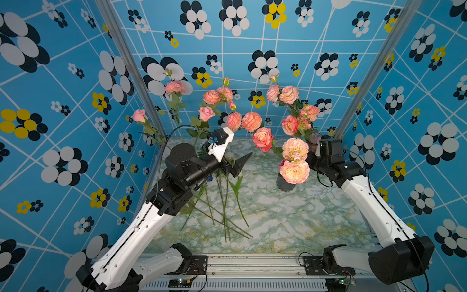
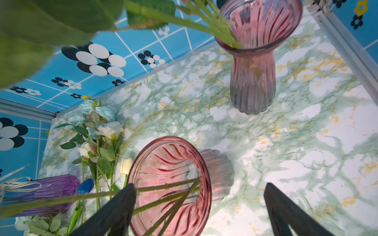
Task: Place the pink flowers into the vase
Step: Reset both arms
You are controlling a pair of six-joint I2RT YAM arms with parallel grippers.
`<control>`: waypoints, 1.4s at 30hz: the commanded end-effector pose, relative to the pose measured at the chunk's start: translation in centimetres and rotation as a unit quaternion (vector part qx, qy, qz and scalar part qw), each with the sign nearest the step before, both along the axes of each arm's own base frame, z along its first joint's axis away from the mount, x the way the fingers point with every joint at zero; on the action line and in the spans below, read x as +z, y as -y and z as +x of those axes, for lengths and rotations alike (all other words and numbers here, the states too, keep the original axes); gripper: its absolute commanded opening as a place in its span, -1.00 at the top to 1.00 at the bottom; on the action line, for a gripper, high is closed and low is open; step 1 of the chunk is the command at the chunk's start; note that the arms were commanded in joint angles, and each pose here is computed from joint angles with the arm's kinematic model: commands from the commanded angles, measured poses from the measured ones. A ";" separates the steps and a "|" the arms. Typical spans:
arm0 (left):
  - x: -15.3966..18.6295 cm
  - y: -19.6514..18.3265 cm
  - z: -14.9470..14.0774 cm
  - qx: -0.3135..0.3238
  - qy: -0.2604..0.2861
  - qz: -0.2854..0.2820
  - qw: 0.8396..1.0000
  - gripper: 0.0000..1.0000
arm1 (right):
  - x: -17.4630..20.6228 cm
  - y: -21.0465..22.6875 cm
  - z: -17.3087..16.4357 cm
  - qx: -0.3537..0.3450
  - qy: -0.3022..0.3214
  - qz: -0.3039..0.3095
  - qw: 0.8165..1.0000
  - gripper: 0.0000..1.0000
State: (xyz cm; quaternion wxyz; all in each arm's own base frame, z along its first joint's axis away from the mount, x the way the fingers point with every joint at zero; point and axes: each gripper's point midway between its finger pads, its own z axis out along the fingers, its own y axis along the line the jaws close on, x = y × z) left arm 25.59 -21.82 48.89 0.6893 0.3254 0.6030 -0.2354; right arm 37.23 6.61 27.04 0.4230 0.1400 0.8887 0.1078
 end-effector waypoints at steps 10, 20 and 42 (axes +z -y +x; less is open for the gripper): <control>-7.0 -14.1 3.1 0.256 -0.087 -0.054 0.961 -0.99 | -0.2 6.9 -4.7 -0.115 0.031 -0.129 0.985 -0.99; -19.1 -25.8 2.0 0.519 -0.149 -0.056 0.840 -0.99 | -3.2 13.2 -9.1 -0.243 0.080 -0.252 0.933 -0.99; -36.9 -29.7 6.0 0.608 -0.247 -0.065 0.751 -0.99 | -14.1 13.5 -7.6 -0.231 0.053 -0.316 0.919 -0.99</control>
